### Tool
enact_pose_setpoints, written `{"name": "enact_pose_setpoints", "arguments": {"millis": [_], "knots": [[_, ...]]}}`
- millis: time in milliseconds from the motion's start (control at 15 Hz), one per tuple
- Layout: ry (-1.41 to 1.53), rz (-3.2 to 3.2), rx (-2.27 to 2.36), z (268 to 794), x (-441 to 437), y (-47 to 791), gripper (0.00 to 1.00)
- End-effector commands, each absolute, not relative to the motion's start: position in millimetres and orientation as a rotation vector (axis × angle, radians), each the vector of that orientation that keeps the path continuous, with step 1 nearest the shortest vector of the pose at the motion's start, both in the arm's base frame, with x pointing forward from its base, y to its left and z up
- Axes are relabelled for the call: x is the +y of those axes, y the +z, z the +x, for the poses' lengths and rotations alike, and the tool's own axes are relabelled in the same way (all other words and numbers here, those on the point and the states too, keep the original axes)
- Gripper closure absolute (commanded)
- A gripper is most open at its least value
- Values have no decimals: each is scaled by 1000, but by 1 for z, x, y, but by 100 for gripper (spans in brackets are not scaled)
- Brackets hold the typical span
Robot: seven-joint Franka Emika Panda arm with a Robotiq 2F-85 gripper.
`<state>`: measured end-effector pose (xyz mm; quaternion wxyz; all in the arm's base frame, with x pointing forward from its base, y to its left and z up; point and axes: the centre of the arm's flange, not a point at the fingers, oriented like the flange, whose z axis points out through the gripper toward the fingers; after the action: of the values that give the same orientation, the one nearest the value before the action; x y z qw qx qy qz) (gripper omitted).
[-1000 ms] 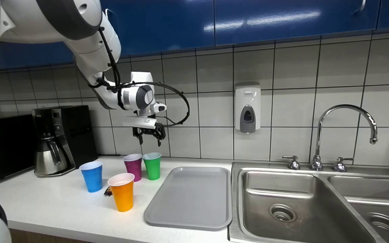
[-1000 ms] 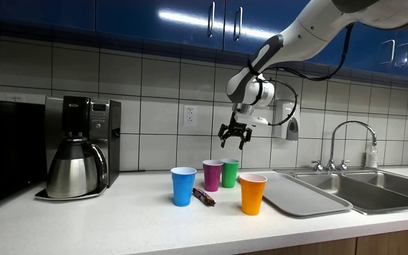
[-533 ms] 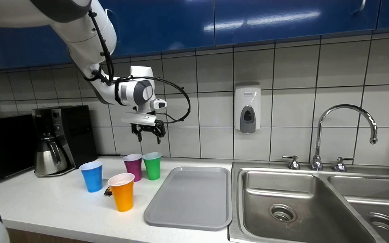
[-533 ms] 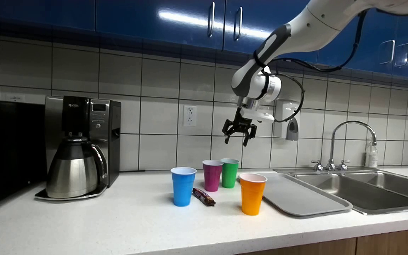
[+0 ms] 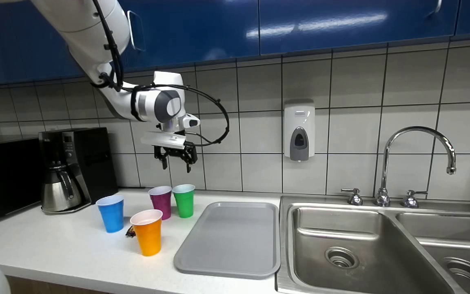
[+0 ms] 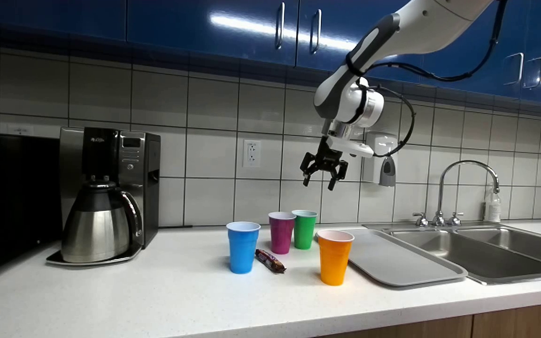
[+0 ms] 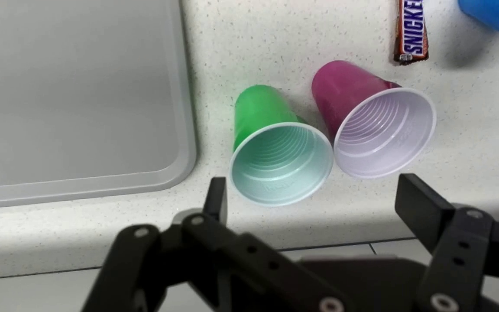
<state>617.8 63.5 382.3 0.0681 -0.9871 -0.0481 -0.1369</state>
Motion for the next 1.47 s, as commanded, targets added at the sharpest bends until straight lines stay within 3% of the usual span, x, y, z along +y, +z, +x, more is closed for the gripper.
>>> {"name": "enact_pose_setpoints", "arguments": {"millis": [0,1400], "knots": [[-416,-2953,-177,586,54,390,0],[-423,-2916,-196,510,24,417,0]]}}
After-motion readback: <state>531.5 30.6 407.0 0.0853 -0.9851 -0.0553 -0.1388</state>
